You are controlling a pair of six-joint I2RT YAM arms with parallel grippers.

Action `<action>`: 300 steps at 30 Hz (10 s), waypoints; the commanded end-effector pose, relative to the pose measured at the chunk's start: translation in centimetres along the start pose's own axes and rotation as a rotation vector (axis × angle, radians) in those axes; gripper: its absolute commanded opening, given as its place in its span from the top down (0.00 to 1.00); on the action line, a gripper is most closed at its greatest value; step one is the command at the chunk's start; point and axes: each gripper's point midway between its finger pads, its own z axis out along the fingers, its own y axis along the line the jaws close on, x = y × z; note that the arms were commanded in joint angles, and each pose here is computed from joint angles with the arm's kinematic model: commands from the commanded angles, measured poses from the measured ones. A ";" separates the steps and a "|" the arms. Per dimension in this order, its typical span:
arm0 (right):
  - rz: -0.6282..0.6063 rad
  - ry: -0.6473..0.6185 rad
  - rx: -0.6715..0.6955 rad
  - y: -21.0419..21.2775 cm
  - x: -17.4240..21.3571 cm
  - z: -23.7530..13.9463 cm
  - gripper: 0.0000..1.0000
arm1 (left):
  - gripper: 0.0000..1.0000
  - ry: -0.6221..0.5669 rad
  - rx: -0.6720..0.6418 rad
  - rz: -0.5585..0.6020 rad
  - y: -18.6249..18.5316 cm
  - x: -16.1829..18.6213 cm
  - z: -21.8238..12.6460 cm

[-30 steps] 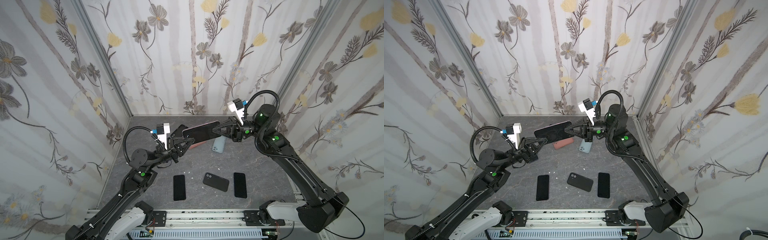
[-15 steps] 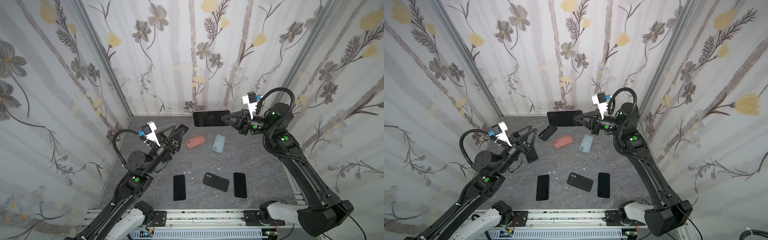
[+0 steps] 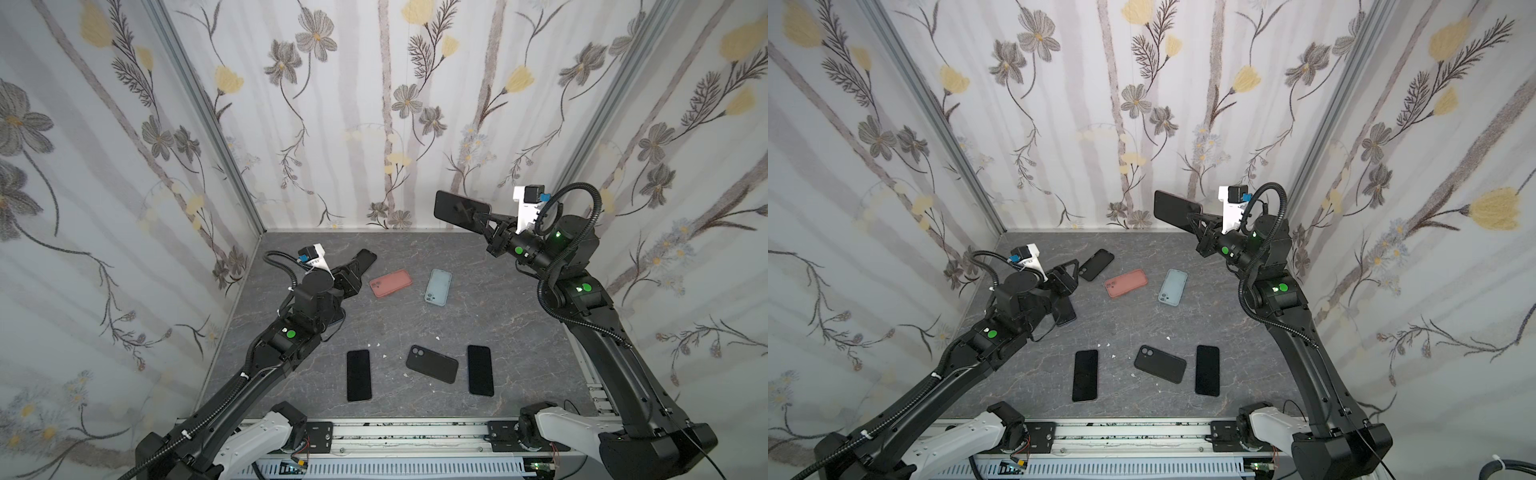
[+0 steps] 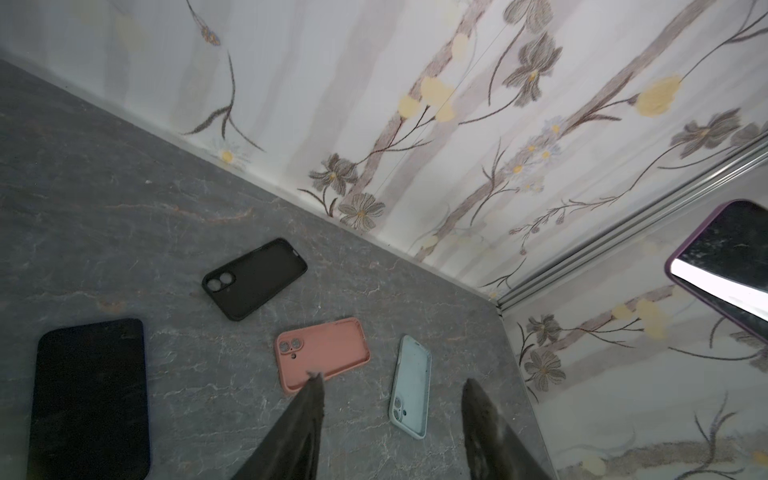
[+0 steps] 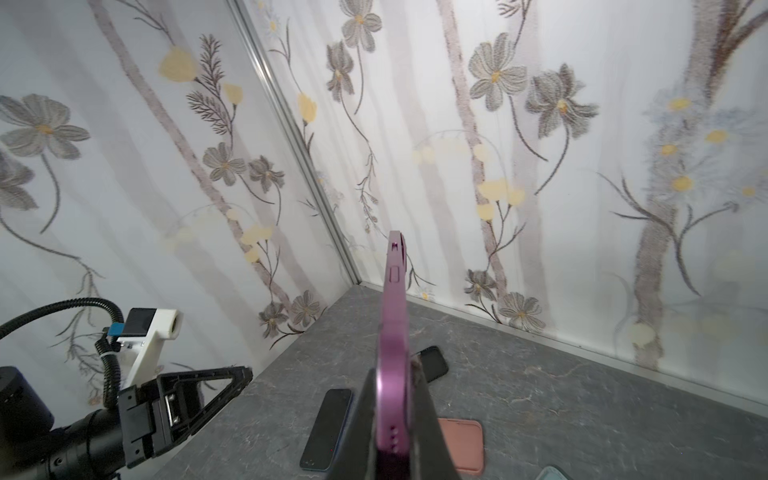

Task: Put the phone into the phone case

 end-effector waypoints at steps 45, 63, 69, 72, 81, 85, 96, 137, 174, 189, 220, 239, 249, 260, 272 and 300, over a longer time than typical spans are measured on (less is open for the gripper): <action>-0.020 -0.028 0.332 -9.7 4.7 -5.7 1.00 | 0.10 0.569 -0.373 -0.204 -5.3 30.8 14.4; -0.041 -0.049 0.334 -9.5 4.3 -6.0 1.00 | 0.28 0.569 -0.679 -0.219 -1.4 30.3 19.5; -0.043 -0.043 0.342 -9.8 4.8 -5.9 1.00 | 0.33 0.614 -0.691 -0.220 -1.7 31.5 19.7; -0.042 -0.042 0.341 -9.8 4.9 -5.9 1.00 | 0.34 0.606 -0.671 -0.244 -1.8 31.4 19.9; -0.041 -0.040 0.345 -10.0 5.2 -5.9 1.00 | 0.51 0.618 -0.670 -0.201 -1.2 31.7 20.1; -0.042 -0.039 0.346 -10.0 5.3 -5.9 1.00 | 0.64 0.619 -0.674 -0.154 -0.6 31.5 20.2; -0.049 -0.044 0.351 -9.9 5.3 -6.2 1.00 | 0.80 0.604 -0.677 -0.009 0.3 30.1 20.0; 0.005 -0.031 0.295 -9.1 6.0 -5.9 1.00 | 0.90 0.705 -0.602 0.188 0.7 31.1 20.2; 0.607 0.648 0.139 -7.0 26.5 -2.9 1.00 | 0.75 0.820 -0.167 0.161 1.8 26.1 13.4; 0.696 0.791 0.050 -7.3 31.4 -0.3 1.00 | 0.48 0.858 0.028 -0.042 0.9 29.2 13.0; 0.805 0.837 0.016 -8.2 36.6 -0.4 1.00 | 0.56 0.871 -0.005 -0.106 3.0 30.4 12.2; 0.879 0.861 0.125 -10.1 41.5 -3.3 0.94 | 0.56 0.927 -0.064 -0.169 3.2 32.1 10.9; 0.763 0.908 0.249 -11.6 41.0 -3.6 0.73 | 0.56 0.927 -0.138 -0.088 4.2 31.5 10.9; 0.651 0.934 0.300 -11.9 38.9 -2.9 0.57 | 0.55 0.928 -0.156 -0.056 4.4 31.1 11.1; 0.532 0.940 0.380 -12.4 35.6 -3.6 0.38 | 0.55 0.903 -0.160 -0.013 4.3 29.1 11.4; 0.612 1.055 0.305 -11.0 40.4 -5.5 0.78 | 0.67 1.014 -0.170 0.042 4.8 31.4 10.8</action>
